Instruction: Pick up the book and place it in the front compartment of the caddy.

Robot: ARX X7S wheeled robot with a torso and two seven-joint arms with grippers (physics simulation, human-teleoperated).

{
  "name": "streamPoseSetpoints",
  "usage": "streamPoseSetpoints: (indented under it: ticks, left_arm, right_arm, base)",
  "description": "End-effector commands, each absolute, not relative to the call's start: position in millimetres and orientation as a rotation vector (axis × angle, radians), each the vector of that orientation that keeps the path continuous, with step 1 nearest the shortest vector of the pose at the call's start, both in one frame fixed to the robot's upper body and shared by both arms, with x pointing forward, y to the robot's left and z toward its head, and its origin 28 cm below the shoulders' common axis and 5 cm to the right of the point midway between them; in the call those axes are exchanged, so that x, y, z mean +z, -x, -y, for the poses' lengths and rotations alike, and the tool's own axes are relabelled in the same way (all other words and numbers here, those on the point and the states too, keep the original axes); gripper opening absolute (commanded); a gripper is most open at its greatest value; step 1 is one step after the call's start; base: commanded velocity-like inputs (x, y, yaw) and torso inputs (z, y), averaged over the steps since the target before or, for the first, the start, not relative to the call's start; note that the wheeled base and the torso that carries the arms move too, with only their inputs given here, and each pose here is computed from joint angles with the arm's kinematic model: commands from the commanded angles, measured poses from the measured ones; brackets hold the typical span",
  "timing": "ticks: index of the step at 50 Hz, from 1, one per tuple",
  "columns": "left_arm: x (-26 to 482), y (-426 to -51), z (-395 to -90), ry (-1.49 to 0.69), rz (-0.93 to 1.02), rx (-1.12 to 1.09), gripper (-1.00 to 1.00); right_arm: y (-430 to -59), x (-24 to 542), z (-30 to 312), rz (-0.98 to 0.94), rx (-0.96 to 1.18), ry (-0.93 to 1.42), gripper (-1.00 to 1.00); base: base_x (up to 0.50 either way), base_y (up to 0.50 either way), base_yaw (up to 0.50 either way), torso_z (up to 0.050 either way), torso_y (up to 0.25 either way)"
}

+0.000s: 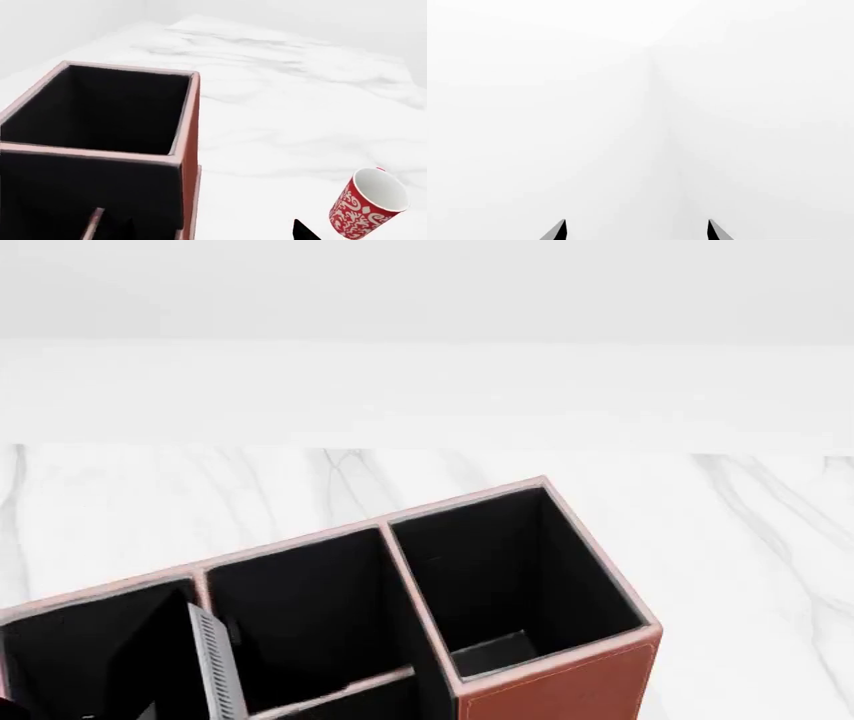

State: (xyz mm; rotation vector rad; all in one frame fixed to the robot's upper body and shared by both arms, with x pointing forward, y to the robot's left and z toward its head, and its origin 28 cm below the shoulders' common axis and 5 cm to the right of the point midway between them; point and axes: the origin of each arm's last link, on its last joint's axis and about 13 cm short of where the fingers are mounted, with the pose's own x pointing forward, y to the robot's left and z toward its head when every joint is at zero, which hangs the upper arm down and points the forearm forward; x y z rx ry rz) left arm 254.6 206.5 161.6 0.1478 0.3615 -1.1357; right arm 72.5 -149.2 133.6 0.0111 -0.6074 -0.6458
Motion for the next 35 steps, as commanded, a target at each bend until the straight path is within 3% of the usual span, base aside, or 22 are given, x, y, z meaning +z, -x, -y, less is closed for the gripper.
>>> streamPoseSetpoints:
  ticks: [1, 35]
  left_arm:
    - [147.5, -256.1, -206.4, -0.025, -0.424, -1.153, 1.0]
    - [117.2, -251.9, -204.0, -0.161, -0.509, -1.137, 1.0]
  right_arm:
    - [-73.4, 134.2, 148.8, 0.606, -0.642, -0.007, 1.0]
    - [-75.8, 133.2, 149.6, 0.604, -0.64, -0.007, 1.0]
  base:
    - [0.0, 0.0, 0.0, 0.0, 0.0]
    - [0.0, 0.0, 0.0, 0.0, 0.0]
